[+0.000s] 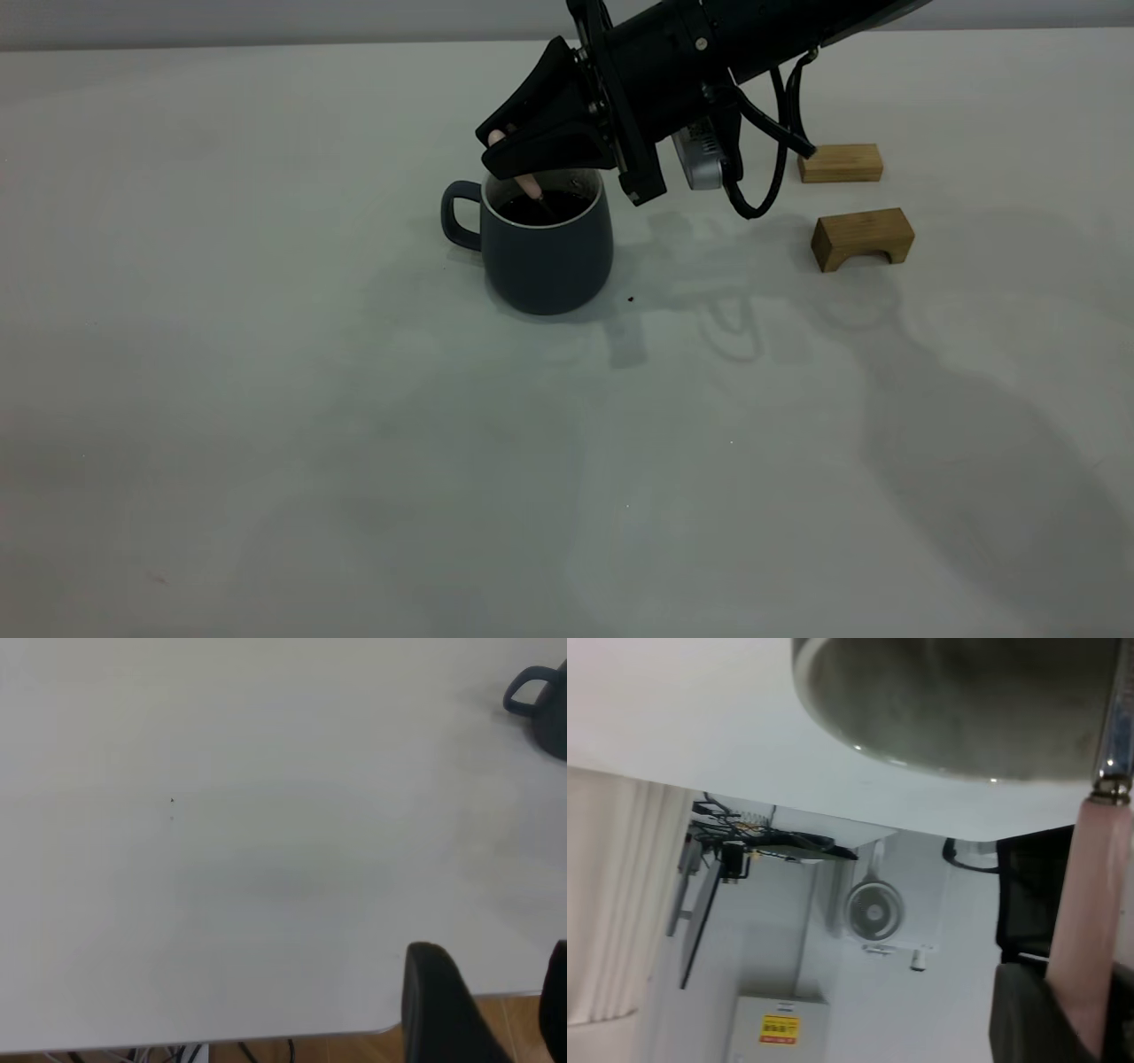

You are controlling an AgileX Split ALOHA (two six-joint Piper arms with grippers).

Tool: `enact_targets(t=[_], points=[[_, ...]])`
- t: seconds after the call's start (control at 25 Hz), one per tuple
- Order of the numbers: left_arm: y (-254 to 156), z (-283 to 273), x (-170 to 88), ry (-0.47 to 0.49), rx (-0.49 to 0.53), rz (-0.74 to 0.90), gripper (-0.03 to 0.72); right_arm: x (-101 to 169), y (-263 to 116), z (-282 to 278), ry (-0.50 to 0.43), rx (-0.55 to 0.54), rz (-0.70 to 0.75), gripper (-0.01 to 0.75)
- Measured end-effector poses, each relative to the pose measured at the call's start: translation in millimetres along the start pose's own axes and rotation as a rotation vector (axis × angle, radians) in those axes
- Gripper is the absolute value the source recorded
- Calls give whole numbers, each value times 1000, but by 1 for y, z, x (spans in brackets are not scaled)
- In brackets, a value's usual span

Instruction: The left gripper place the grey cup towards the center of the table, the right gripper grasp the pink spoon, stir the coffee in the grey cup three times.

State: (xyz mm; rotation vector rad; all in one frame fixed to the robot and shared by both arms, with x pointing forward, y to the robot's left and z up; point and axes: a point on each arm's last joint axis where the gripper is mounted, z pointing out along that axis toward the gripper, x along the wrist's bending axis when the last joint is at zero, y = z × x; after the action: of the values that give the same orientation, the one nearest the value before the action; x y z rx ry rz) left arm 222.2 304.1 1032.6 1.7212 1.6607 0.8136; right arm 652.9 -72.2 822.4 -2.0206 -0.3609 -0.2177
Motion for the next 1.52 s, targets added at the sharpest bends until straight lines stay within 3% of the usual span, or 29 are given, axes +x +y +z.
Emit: enact_targets(t=[0.4, 0.56, 0.76, 1.0, 1.24, 1.52], points=[[0, 0, 0, 0, 0, 0, 355, -3, -9, -3, -62, 43, -239, 582], [0, 0, 0, 0, 0, 0, 355, 3, -37, -22, -134, 11, -448, 643], [0, 0, 0, 0, 0, 0, 355, 13, -95, -67, -269, -115, -779, 598], [0, 0, 0, 0, 0, 0, 355, 10, -166, -135, -442, -327, -1106, 462], [0, 0, 0, 0, 0, 0, 355, -5, -238, -195, -445, -489, -1338, 340], [0, 0, 0, 0, 0, 0, 355, -29, -284, -240, -492, -623, -1613, 226]])
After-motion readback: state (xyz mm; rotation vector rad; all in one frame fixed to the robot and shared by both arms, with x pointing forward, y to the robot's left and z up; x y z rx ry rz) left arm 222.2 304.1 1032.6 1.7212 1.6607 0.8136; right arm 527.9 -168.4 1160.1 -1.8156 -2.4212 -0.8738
